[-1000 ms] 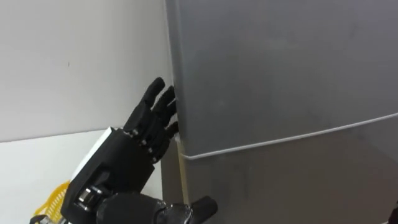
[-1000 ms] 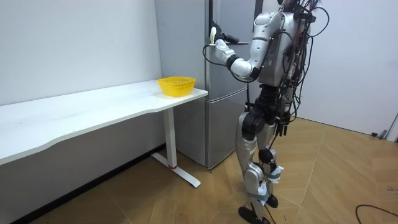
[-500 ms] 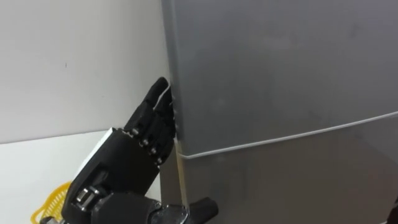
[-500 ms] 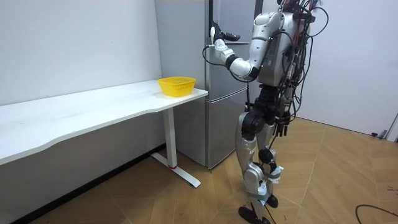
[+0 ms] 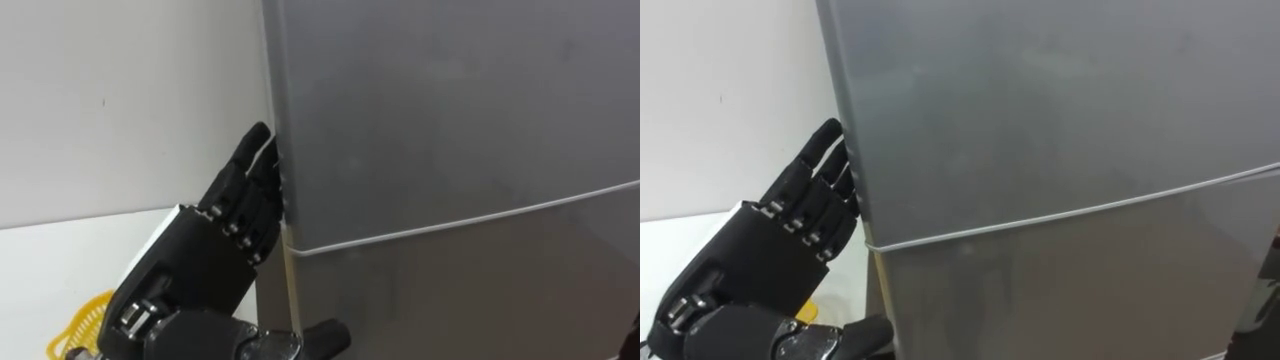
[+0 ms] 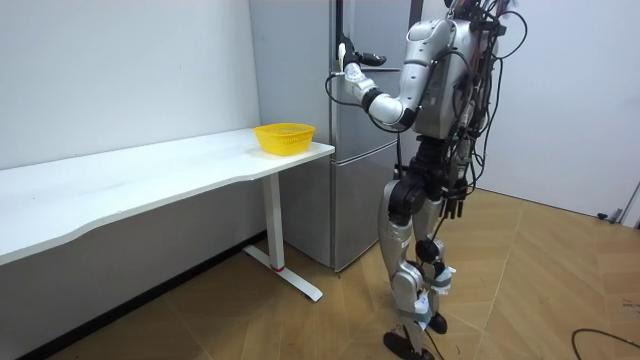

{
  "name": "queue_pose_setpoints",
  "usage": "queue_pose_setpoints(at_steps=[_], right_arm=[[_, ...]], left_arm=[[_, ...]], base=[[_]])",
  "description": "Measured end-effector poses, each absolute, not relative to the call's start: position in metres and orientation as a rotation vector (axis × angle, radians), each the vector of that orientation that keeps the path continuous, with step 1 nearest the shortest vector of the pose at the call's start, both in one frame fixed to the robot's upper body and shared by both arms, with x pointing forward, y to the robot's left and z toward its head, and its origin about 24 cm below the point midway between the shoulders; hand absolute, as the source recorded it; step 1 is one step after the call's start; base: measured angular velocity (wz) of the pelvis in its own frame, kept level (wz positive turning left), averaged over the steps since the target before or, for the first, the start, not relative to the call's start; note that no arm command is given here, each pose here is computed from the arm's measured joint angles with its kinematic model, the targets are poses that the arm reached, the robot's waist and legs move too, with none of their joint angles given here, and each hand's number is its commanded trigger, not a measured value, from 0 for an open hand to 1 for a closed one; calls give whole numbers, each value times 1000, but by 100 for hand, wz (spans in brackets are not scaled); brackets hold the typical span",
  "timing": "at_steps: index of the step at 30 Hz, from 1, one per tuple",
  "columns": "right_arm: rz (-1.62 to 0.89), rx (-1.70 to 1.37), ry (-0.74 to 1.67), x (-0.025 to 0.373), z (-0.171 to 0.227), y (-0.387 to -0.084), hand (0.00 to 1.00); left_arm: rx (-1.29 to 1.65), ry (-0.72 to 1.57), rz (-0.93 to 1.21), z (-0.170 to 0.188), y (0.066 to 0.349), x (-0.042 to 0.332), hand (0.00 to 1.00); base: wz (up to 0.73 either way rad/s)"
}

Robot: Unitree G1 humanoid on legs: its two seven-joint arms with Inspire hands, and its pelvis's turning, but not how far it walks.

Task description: Retrieve from the upper fridge

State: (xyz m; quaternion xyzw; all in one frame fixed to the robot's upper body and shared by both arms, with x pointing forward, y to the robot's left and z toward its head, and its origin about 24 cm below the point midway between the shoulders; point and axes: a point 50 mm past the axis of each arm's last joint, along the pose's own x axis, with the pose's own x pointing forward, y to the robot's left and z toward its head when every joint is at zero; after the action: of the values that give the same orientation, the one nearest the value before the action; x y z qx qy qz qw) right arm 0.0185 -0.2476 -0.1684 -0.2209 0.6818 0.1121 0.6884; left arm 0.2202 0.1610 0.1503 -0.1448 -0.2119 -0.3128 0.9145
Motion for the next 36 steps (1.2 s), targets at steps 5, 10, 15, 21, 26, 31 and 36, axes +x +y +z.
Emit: queue_pose_setpoints(at_steps=[5,10,15,21,26,31,36], right_arm=[[262,-500,1521,21,-168,-247,0],[269,-495,1519,22,-168,-247,0],[271,-499,1519,23,-168,-248,0],[317,-531,1520,24,-168,-248,0],[323,-526,1530,26,-168,-248,0],[332,-530,1539,25,-168,-248,0],[331,-537,1507,35,-167,-247,0]], left_arm=[[-317,-439,-647,151,161,220,0],[-321,-438,-640,151,161,220,0],[-340,-436,-641,150,160,220,100],[-344,-435,-593,151,164,222,100],[-343,-447,-592,153,164,221,65],[-350,-495,-679,165,147,226,0],[-399,-567,-977,181,112,218,0]], base=[[2],[1],[0],[3],[-4],[-5],[-20]])
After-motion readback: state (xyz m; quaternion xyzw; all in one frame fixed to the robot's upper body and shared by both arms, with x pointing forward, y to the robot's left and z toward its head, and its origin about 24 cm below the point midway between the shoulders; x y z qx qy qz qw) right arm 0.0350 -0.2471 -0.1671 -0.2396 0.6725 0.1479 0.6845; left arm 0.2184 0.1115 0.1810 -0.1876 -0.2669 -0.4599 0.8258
